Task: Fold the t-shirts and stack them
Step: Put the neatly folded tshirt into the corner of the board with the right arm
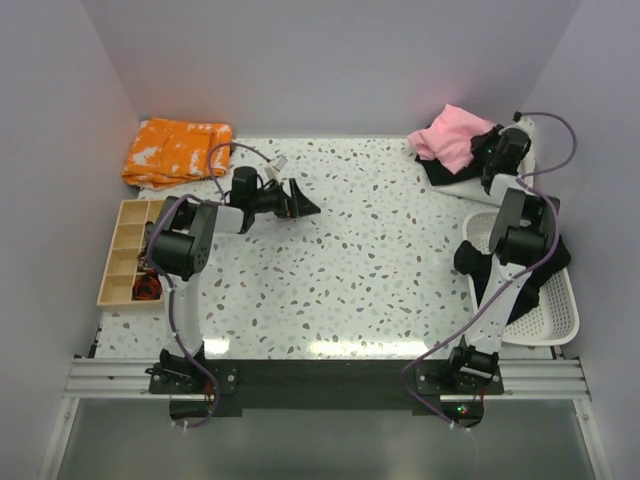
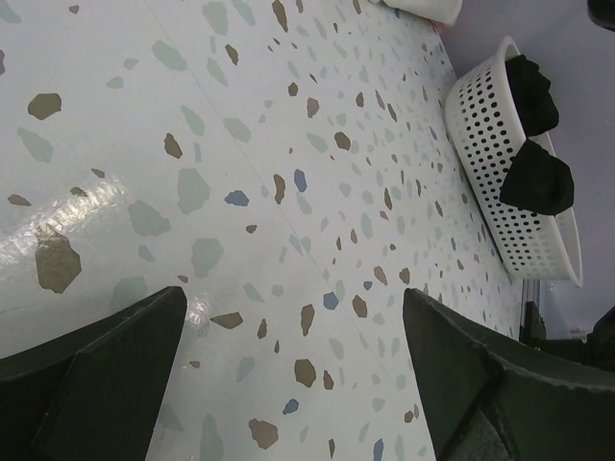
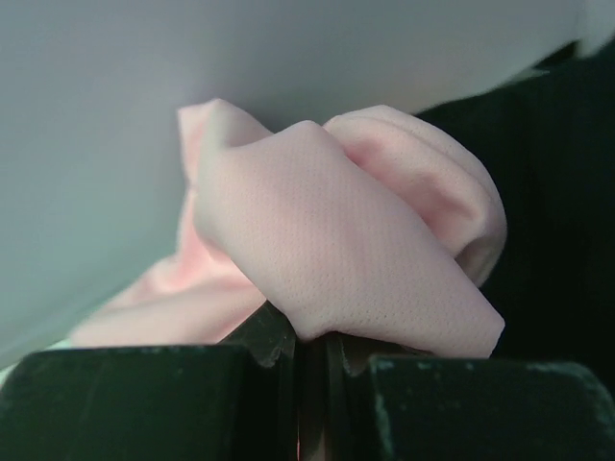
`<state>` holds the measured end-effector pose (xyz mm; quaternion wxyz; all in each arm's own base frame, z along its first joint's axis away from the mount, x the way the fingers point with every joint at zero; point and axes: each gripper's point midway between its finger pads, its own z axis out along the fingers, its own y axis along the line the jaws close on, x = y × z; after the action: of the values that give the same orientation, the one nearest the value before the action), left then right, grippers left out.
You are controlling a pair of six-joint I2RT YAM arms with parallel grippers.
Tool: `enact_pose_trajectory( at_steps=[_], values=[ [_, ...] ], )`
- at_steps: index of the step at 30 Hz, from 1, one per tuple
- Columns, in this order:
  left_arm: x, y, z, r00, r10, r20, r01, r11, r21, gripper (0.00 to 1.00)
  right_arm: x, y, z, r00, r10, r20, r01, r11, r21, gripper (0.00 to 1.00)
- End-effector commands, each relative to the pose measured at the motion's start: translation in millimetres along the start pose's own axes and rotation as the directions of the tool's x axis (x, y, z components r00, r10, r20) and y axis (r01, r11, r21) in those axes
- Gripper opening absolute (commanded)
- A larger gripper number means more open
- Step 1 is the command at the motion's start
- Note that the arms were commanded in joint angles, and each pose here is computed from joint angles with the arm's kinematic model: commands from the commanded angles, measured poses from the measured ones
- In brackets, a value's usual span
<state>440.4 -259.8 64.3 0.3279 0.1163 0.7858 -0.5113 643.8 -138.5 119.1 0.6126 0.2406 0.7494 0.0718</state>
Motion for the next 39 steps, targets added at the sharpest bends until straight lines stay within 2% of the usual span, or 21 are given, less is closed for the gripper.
enact_pose_trajectory(
  at_steps=[1, 4, 5, 6, 9, 11, 12, 13, 14, 16, 17, 22, 23, 24, 26, 28, 29, 31, 32, 35, 39],
  values=[
    [-4.9, -4.1, 4.6, 1.000, 0.013, 0.010, -0.013, 0.999, 0.044, 1.00, -47.0, 65.9, -13.2, 0.950, 0.300, -0.088, -0.304, 0.819, -0.486, 0.00],
    [-4.7, -3.8, 4.9, 1.000, 0.009, 0.012, -0.010, 0.999, 0.053, 1.00, -52.3, 74.5, -8.9, 0.896, 0.389, -0.213, -0.430, 0.641, -0.636, 0.00],
    [-3.9, -2.7, 5.4, 1.000, 0.006, 0.012, -0.006, 0.999, 0.053, 1.00, -61.5, 76.6, -16.1, 0.900, 0.379, -0.213, -0.412, 0.584, -0.700, 0.00],
    [-2.9, -3.4, 6.0, 1.000, 0.003, 0.009, -0.004, 0.998, 0.056, 1.00, -59.2, 73.8, -9.4, 0.864, 0.416, -0.283, -0.479, 0.509, -0.715, 0.00],
    [-0.7, -1.8, 7.0, 1.000, -0.006, 0.007, 0.006, 0.998, 0.061, 1.00, -83.1, 67.6, -20.4, 0.839, 0.446, -0.311, -0.495, 0.392, -0.775, 0.00],
    [-0.9, -0.6, 8.1, 1.000, -0.009, 0.010, 0.009, 0.998, 0.069, 1.00, -90.3, 55.1, -28.9, 0.829, 0.467, -0.308, -0.501, 0.375, -0.780, 0.00],
    [-0.3, -1.2, 8.3, 1.000, -0.019, 0.009, 0.018, 0.997, 0.074, 1.00, -89.0, 51.2, -30.5, 0.826, 0.468, -0.313, -0.510, 0.386, -0.769, 0.00],
    [-0.8, -1.6, 9.1, 1.000, -0.018, 0.011, 0.017, 0.997, 0.075, 1.00, -113.8, 63.4, -47.0, 0.851, 0.441, -0.286, -0.470, 0.396, -0.788, 0.00],
    [-0.8, -0.6, 9.3, 1.000, -0.020, 0.012, 0.019, 0.997, 0.078, 1.00, -97.7, 56.2, -46.6, 0.837, 0.445, -0.318, -0.508, 0.419, -0.753, 0.00],
    [-0.8, -1.4, 10.6, 1.000, -0.027, 0.011, 0.026, 0.996, 0.085, 1.00, -119.8, 74.6, -70.4, 0.890, 0.366, -0.271, -0.425, 0.453, -0.784, 0.00],
    [-1.7, -1.6, 11.2, 1.000, -0.024, 0.014, 0.023, 0.996, 0.091, 1.00, -106.9, 70.7, -67.9, 0.869, 0.373, -0.324, -0.480, 0.483, -0.732, 0.00],
    [-1.8, -2.7, 12.3, 0.999, -0.030, 0.017, 0.028, 0.995, 0.099, 1.00, -78.0, 61.3, -63.6, 0.898, 0.320, -0.301, -0.437, 0.572, -0.694, 0.00],
    [-0.9, -2.3, 11.8, 1.000, -0.027, 0.015, 0.025, 0.995, 0.096, 1.00, -64.9, 55.2, -59.3, 0.881, 0.334, -0.336, -0.473, 0.611, -0.634, 0.00],
    [-1.8, -0.7, 11.6, 1.000, -0.022, 0.021, 0.020, 0.996, 0.083, 1.00, -57.2, 47.2, -52.3, 0.921, 0.274, -0.278, -0.390, 0.676, -0.625, 0.00],
    [0.2, 0.1, 11.0, 1.000, -0.022, 0.011, 0.021, 0.998, 0.063, 1.00, -26.2, 36.2, -38.6, 0.910, 0.262, -0.320, -0.399, 0.762, -0.510, 0.00],
    [-4.1, 2.0, 10.1, 1.000, 0.011, 0.021, -0.011, 0.999, 0.031, 1.00, -7.2, 34.1, -29.6, 0.943, 0.173, -0.285, -0.295, 0.830, -0.474, 0.00],
    [-1.8, 5.1, 9.9, 1.000, 0.016, 0.012, -0.017, 1.000, 0.011, 1.00, 8.5, 17.9, -21.8, 0.943, 0.187, -0.275, -0.284, 0.883, -0.374, 0.00],
    [-5.8, 5.6, 10.1, 0.999, 0.032, 0.014, -0.032, 0.999, -0.007, 1.00, 17.1, 14.0, -18.5, 0.970, 0.086, -0.228, -0.157, 0.938, -0.310, 0.00],
    [-4.8, 6.1, 9.9, 0.999, 0.038, 0.006, -0.037, 0.999, -0.015, 1.00, 25.2, -5.1, -14.2, 0.974, 0.066, -0.217, -0.108, 0.976, -0.187, 0.00],
    [-4.7, 7.8, 9.5, 0.999, 0.045, 0.001, -0.045, 0.998, -0.031, 1.00, 24.8, -11.2, -14.5, 0.974, -0.105, -0.201, 0.091, 0.993, -0.076, 0.00],
    [-5.2, 9.6, 9.6, 0.999, 0.047, 0.001, -0.047, 0.998, -0.042, 1.00, -6.4, -15.6, -28.0, 0.977, -0.179, -0.118, 0.189, 0.979, 0.075, 0.00]
  ],
)
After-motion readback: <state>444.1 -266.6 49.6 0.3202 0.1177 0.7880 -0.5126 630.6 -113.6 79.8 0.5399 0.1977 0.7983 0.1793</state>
